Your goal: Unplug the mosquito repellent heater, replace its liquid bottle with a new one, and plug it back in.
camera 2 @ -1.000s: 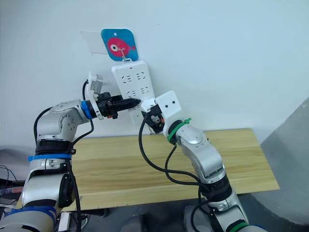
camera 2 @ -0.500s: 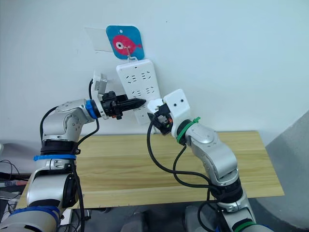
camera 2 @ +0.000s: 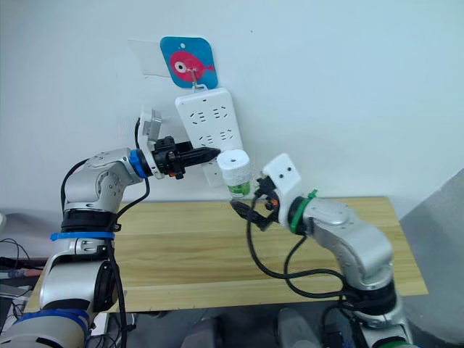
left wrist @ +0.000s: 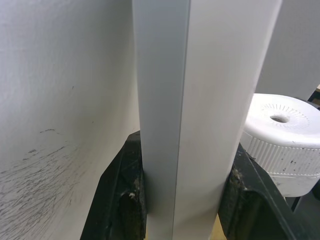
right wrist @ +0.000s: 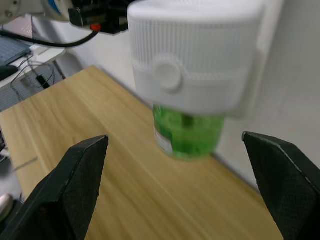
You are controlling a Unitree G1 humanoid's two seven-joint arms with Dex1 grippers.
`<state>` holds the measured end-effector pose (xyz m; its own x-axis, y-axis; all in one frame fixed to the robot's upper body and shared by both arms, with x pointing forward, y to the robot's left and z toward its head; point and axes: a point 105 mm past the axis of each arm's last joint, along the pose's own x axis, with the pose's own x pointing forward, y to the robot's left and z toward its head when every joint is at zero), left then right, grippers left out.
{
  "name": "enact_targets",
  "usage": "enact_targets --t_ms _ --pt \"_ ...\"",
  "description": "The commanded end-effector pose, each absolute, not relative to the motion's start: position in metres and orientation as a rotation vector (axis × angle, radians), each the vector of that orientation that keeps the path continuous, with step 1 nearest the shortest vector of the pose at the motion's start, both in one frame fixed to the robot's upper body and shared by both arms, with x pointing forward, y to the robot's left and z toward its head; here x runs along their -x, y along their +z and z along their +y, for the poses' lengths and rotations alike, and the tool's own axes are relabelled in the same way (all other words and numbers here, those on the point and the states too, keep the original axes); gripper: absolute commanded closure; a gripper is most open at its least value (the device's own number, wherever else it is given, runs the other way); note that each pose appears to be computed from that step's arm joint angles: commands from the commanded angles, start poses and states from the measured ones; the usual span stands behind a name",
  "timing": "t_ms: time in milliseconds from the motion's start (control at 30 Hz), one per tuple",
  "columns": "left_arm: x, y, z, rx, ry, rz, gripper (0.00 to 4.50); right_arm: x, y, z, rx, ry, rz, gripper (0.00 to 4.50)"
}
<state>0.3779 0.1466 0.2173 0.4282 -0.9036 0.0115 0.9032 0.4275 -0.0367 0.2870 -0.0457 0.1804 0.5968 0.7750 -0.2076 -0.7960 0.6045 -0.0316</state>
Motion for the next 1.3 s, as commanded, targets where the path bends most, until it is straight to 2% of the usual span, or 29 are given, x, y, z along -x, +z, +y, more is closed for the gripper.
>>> enact_targets --t_ms 33,167,233,433,467,500,800,967,1067,1300 --pt "-0.382 0.229 0.154 0.027 -1.101 -0.021 3.18 -0.272 0.199 -0.052 0.101 0.998 0.117 0.19" --pt "-0.389 0.229 0.158 0.012 -1.071 -0.032 3.18 -0.268 0.205 -0.05 0.052 1.049 0.096 1.29" --pt "-0.393 0.229 0.163 0.013 -1.045 -0.038 2.42 -0.268 0.208 -0.045 0.023 1.067 0.082 2.09" --pt "-0.391 0.22 0.182 0.0 -0.996 -0.013 0.59 -0.273 0.21 -0.028 -0.013 1.105 0.056 4.37" --pt "-0.389 0.22 0.188 -0.008 -0.976 -0.012 0.31 -0.274 0.21 -0.024 -0.016 1.109 0.051 4.5" --pt "-0.386 0.219 0.193 -0.012 -0.961 -0.01 0.01 -0.275 0.21 -0.022 -0.019 1.113 0.046 4.5" --pt "-0.339 0.223 0.234 -0.067 -0.868 0.034 0.01 -0.276 0.209 -0.001 -0.03 1.158 0.004 4.5" --pt "-0.302 0.228 0.22 -0.089 -0.97 0.082 0.01 -0.277 0.208 0.01 -0.019 1.176 -0.014 4.5" --pt "-0.283 0.219 0.214 -0.164 -1.016 0.152 0.01 -0.281 0.207 0.015 -0.009 1.166 -0.019 4.5" --pt "-0.273 0.217 0.203 -0.199 -1.039 0.165 0.01 -0.295 0.201 0.017 0.03 1.088 -0.023 4.5"
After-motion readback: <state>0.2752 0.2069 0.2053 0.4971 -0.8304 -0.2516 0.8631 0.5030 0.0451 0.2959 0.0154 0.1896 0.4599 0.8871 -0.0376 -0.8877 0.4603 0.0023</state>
